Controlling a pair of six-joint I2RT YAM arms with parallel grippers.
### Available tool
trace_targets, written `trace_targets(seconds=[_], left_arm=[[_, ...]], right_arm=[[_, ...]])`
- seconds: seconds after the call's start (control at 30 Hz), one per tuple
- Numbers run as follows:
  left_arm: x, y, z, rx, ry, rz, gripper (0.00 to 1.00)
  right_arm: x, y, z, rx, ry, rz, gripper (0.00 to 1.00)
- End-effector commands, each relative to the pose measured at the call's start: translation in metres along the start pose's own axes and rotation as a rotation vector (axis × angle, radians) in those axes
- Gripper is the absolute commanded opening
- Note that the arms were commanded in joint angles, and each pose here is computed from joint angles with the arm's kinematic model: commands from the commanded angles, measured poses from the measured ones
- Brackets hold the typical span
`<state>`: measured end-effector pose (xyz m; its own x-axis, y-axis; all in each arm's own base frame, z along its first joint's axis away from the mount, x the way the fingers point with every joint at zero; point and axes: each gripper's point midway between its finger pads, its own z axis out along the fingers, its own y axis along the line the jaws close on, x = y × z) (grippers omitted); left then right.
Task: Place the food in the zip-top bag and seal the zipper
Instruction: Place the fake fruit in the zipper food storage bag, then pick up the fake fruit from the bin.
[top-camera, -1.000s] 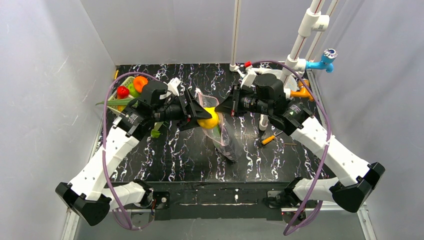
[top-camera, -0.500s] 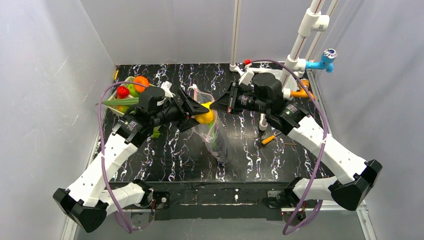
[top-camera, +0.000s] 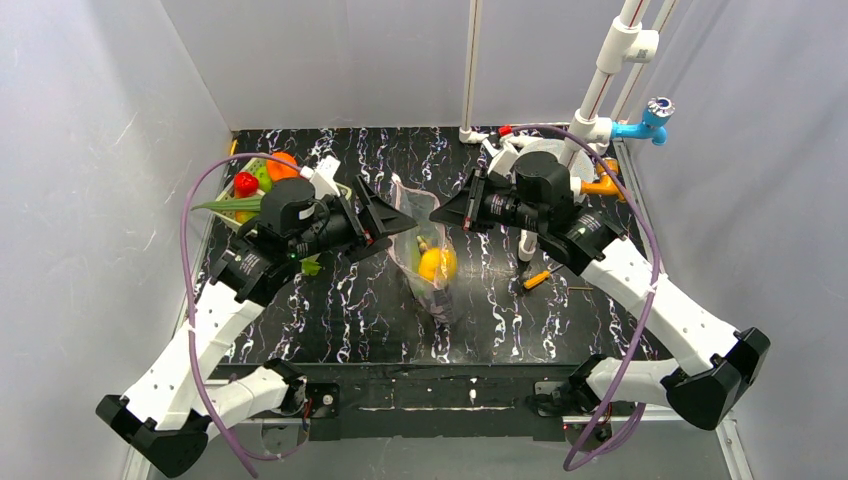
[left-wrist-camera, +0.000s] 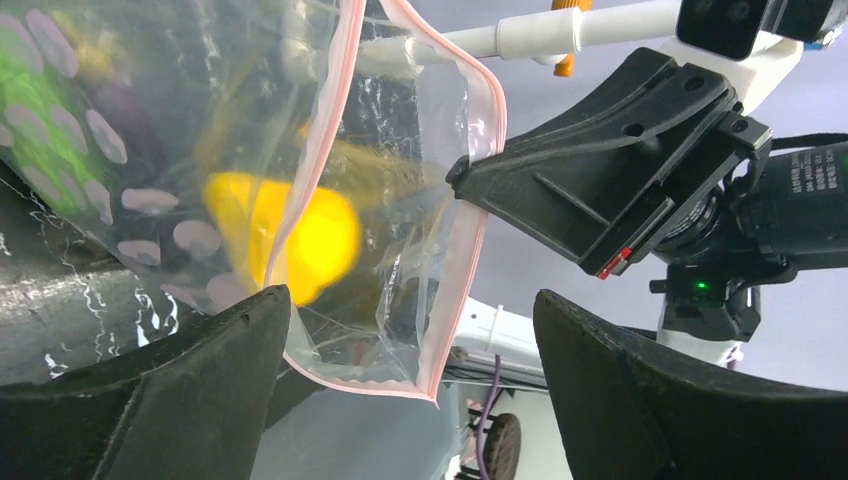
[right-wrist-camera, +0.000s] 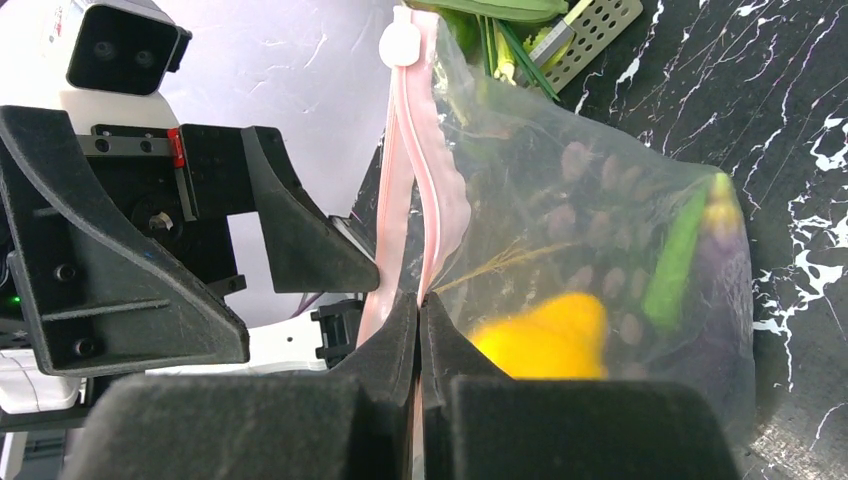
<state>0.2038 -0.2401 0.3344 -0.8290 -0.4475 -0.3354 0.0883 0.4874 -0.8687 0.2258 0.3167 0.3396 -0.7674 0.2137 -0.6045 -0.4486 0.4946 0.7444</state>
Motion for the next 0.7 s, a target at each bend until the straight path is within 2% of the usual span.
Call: trace_targets(seconds=[0.0, 0.17, 0.37, 0.5, 0.67], left_arm=[[-0.001, -0.013, -0.014, 0.031, -0.002, 0.116, 0.9], [-0.005, -0.004, -0.025, -0.025, -0.039, 0.176, 0.8], [-0.02, 0.011, -0.045, -0.121, -0.141, 0.282, 0.79], [-0.032, 0.032, -0.058, -0.271, -0.173, 0.369, 0.81], [-0.051, 0.077, -0.075, -0.534, -0.227, 0.447, 0.83]], right_arm=[[-0.017, 0.018, -0.015, -0.046, -0.07, -0.035, 0.01], [-0.019, 0.019, -0.018, -0.045, -0.076, -0.046, 0.01], [-0.018, 0.015, -0.023, -0.025, -0.08, -0.078, 0.01], [-0.019, 0.015, -0.029, -0.018, -0.083, -0.123, 0.01], [-0.02, 0.016, -0.037, -0.012, -0.089, -0.187, 0.01]])
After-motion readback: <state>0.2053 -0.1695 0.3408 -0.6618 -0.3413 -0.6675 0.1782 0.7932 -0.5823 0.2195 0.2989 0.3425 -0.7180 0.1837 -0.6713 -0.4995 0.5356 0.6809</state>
